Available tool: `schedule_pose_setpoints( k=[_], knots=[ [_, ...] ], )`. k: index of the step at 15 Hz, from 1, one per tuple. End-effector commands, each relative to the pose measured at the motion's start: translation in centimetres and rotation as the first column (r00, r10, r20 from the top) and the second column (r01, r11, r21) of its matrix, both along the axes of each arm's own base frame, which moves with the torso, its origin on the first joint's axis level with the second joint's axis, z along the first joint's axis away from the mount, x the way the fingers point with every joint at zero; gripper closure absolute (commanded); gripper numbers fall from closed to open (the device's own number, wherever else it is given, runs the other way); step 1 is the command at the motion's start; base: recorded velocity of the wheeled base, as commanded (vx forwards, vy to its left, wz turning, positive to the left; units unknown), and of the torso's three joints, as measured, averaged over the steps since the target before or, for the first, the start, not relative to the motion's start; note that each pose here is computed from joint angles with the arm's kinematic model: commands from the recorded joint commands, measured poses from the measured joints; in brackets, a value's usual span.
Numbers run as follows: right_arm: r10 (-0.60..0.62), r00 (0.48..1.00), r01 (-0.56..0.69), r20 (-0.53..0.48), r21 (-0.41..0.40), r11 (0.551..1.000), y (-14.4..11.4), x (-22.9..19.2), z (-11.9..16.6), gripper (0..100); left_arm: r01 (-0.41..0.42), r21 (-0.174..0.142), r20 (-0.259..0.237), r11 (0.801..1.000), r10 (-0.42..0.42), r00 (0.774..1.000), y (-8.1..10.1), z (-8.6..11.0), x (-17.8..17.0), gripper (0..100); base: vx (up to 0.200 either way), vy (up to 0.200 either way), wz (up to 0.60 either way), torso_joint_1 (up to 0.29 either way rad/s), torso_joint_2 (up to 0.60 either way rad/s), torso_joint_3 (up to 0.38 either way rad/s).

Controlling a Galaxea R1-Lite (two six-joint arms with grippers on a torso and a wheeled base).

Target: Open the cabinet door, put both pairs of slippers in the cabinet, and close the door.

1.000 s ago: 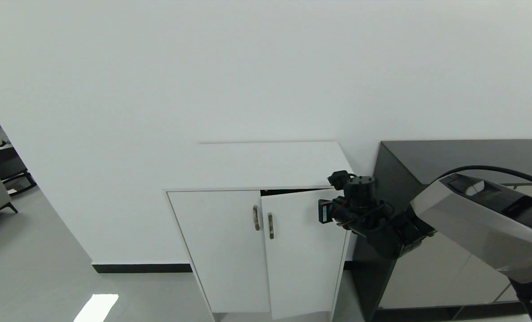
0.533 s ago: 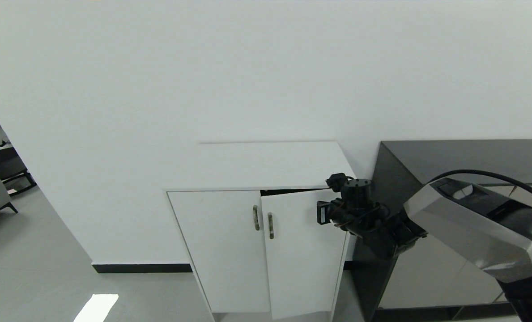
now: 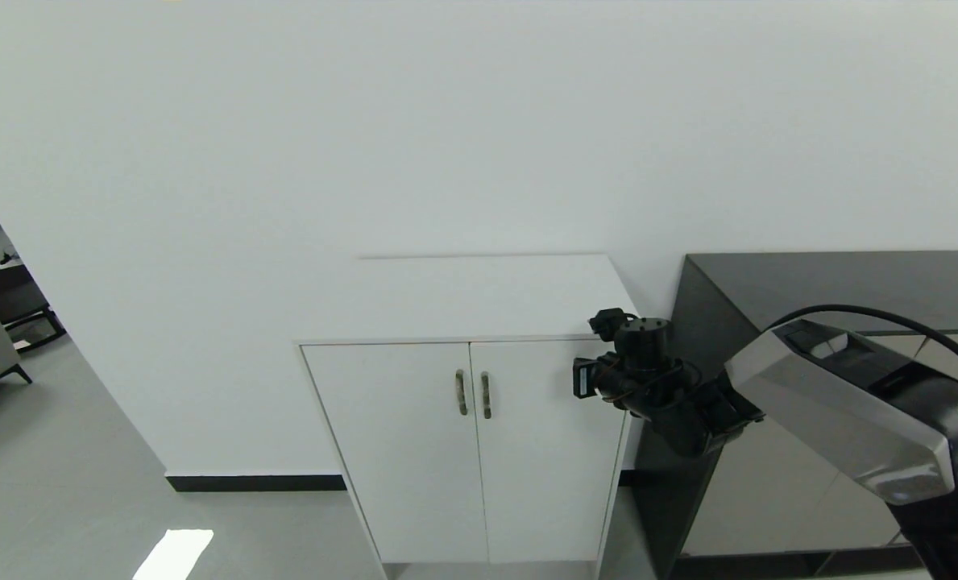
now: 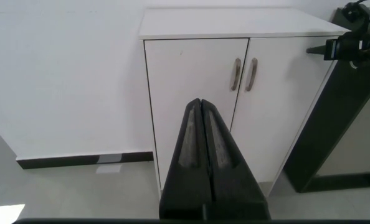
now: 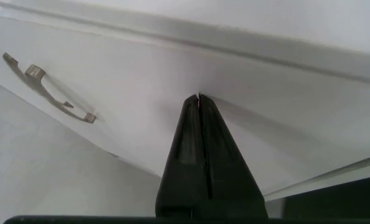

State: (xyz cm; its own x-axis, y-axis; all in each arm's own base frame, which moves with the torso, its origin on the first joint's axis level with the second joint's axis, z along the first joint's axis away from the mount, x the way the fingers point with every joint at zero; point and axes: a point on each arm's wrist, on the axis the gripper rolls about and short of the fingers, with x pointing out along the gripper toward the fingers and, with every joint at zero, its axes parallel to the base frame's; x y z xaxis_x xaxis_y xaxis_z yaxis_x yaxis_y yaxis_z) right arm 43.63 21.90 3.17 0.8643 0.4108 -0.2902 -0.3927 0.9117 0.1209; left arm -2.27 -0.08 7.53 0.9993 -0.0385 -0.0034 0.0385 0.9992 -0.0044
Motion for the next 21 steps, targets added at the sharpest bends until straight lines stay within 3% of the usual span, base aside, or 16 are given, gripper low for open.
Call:
schedule_pose_setpoints(
  k=[1, 7, 11, 15, 21],
  knots=[
    [-0.005, 1.000, 0.004, 0.007, 0.004, 1.000, -0.1, 0.3, 0.0, 100, 0.000, 0.000, 0.000, 1.000, 0.000, 1.000, 0.0, 0.0, 0.0, 100, 0.000, 0.000, 0.00, 0.000, 0.00, 0.000],
    [-0.083, 0.996, 0.083, 0.033, -0.003, 0.997, -0.2, 0.7, 0.4, 100, 0.000, -0.002, 0.000, 1.000, 0.000, 1.000, 0.0, 0.0, 0.0, 100, 0.000, 0.000, 0.00, 0.000, 0.00, 0.000],
    [-0.078, 0.995, 0.078, 0.055, 0.012, 0.997, -1.9, -3.3, 6.1, 100, 0.000, -0.002, 0.000, 1.000, 0.000, 1.000, 0.0, 0.0, 0.0, 100, 0.000, 0.000, 0.00, 0.000, 0.00, 0.000],
    [-0.083, 0.993, 0.082, 0.084, 0.022, 0.996, -6.2, -11.5, 11.9, 100, 0.001, -0.002, 0.000, 1.000, -0.001, 1.000, 0.0, 0.0, 0.0, 100, 0.000, 0.000, 0.00, 0.000, 0.00, 0.000],
    [-0.158, 0.981, 0.167, 0.117, -0.070, 0.984, -15.7, -26.4, 13.9, 100, 0.003, 0.000, 0.000, 1.000, -0.003, 1.000, 0.0, 0.0, 0.0, 100, 0.000, 0.000, 0.00, 0.000, 0.00, 0.000]
  ],
)
